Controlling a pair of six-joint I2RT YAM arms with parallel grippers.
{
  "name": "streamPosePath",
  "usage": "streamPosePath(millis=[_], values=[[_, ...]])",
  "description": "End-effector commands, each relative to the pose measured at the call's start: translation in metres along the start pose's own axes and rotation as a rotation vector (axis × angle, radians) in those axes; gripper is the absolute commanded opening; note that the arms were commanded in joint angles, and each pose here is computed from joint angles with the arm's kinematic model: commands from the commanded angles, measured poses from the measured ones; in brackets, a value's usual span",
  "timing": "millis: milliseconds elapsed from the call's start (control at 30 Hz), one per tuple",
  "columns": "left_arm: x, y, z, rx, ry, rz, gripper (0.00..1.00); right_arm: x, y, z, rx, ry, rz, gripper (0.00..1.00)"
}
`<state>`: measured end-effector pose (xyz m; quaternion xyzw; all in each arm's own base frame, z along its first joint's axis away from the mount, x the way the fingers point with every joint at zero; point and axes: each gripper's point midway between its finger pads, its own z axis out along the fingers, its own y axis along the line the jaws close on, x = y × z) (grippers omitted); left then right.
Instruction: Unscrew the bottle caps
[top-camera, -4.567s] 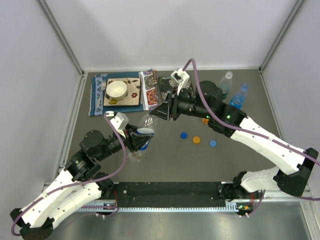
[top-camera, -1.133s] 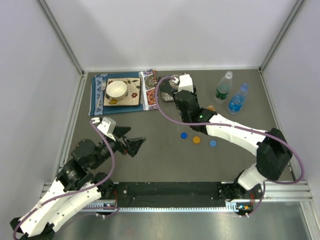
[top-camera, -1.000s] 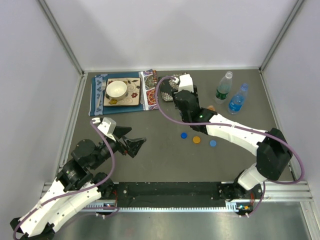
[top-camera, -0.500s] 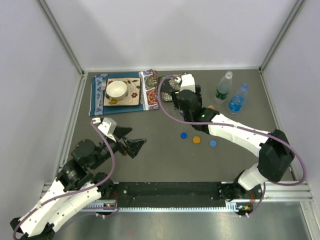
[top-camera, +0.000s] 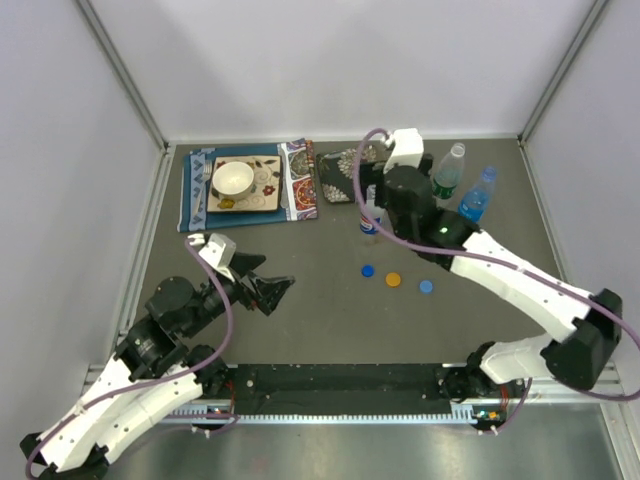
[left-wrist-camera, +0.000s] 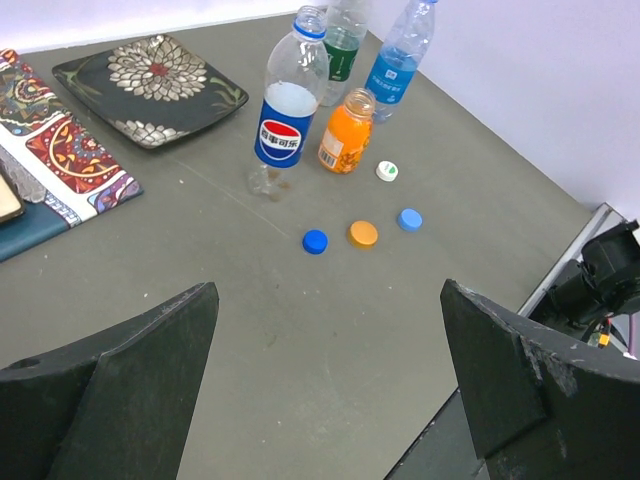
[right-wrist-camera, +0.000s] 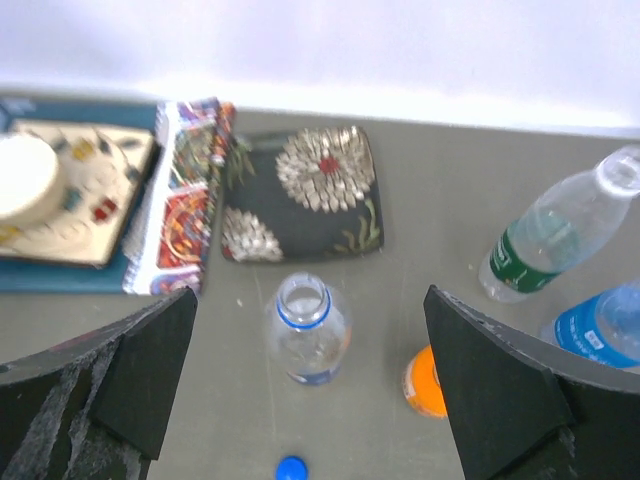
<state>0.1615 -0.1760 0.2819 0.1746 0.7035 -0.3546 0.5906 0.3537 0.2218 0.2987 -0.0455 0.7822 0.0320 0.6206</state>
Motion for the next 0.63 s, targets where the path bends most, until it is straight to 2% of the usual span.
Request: streamPosePath(millis=[0,33,67,100,133,167,200,233,267,467,600], values=[[-0.015,0.006,0.006,-0.051,-0.051,-0.031,0.99,-0.091,-0.021,-0.054,-0.058,-0.180,0.154,0.97],[-0.016,0.010,0.006,-0.074,-0.054,-0.039,0.99,-0.095,-0.023,-0.063,-0.071,-0.198,0.162,0.97],[-0.014,0.019,0.006,-0.129,-0.048,-0.061,0.98,-0.079,-0.021,-0.067,-0.087,-0.186,0.136,0.97],[-0.011,0.024,0.009,-0.160,-0.033,-0.069,0.98,-0.091,-0.033,-0.088,-0.110,-0.244,0.181,0.97],[-0.014,0.027,0.009,-0.186,-0.031,-0.077,0.98,-0.084,-0.035,-0.094,-0.131,-0.247,0.181,0.97],[-0.012,0.030,0.010,-0.210,-0.024,-0.100,0.99,-0.058,-0.037,-0.095,-0.136,-0.220,0.164,0.97],[-0.009,0.036,0.012,-0.248,-0.011,-0.109,0.98,-0.050,-0.039,-0.101,-0.150,-0.219,0.171,0.98],[-0.008,0.038,0.014,-0.262,-0.006,-0.120,0.98,-0.051,-0.051,-0.116,-0.158,-0.245,0.211,0.98],[-0.009,0.038,0.016,-0.270,-0.006,-0.145,0.98,-0.029,-0.054,-0.116,-0.153,-0.217,0.197,0.99],[0.002,0.044,0.029,-0.313,0.031,-0.187,0.98,0.020,-0.079,-0.142,-0.173,-0.169,0.277,0.99],[0.009,0.046,0.035,-0.326,0.058,-0.209,0.98,0.032,-0.088,-0.146,-0.161,-0.161,0.286,0.99]])
